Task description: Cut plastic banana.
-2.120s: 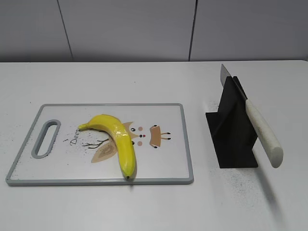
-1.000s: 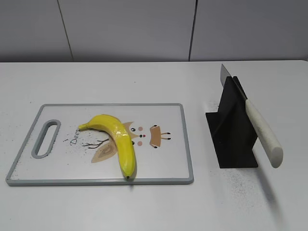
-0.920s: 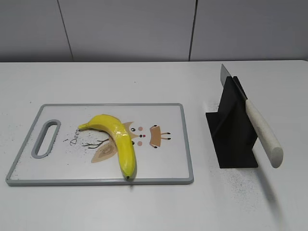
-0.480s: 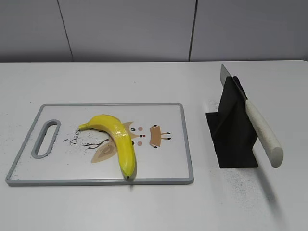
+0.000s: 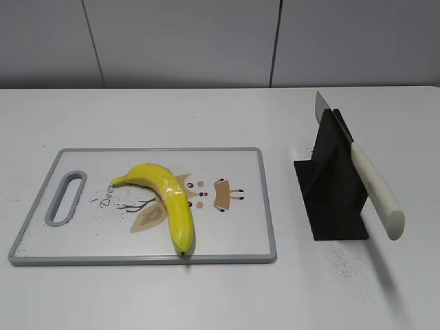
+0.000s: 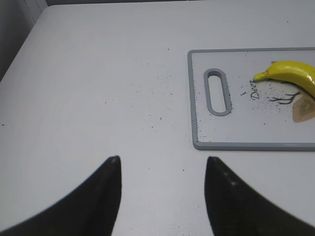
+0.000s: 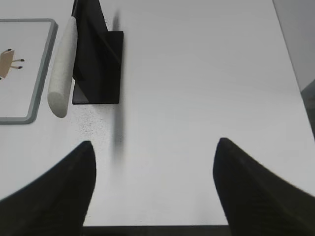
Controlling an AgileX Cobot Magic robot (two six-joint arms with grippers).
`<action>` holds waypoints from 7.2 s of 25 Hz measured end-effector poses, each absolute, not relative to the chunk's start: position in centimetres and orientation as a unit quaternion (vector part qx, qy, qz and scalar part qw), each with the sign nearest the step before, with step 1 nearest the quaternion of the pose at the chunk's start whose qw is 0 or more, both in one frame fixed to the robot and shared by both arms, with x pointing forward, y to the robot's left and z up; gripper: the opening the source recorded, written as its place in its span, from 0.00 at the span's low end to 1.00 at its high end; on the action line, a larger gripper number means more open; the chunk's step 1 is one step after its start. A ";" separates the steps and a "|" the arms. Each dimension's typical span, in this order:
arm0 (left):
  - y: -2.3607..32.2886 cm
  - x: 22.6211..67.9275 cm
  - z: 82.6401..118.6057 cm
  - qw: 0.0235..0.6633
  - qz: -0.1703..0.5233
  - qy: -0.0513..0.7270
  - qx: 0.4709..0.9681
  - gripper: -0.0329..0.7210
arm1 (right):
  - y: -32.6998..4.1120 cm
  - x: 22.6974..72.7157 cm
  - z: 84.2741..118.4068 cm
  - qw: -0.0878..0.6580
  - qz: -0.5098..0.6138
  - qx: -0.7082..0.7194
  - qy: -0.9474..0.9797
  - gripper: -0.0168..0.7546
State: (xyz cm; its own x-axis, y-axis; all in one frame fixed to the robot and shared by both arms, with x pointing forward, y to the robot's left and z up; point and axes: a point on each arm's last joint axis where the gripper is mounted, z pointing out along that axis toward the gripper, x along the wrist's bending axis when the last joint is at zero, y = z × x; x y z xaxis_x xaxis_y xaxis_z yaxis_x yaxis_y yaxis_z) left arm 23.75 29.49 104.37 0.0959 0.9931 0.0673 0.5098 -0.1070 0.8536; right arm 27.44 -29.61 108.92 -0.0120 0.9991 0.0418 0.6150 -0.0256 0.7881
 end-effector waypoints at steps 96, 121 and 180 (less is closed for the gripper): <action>29.5 23.7 104.4 0.344 0.351 0.573 0.656 0.72 | -21.0 50.5 115.7 0.106 0.211 0.660 0.713 0.24; 26.8 39.4 111.8 0.310 0.228 0.317 0.867 0.72 | -17.5 53.4 112.6 0.080 0.219 0.212 0.949 0.24; 19.2 55.9 104.2 0.281 0.035 0.075 0.956 0.05 | -10.5 58.8 105.7 0.033 0.251 -0.016 0.967 0.24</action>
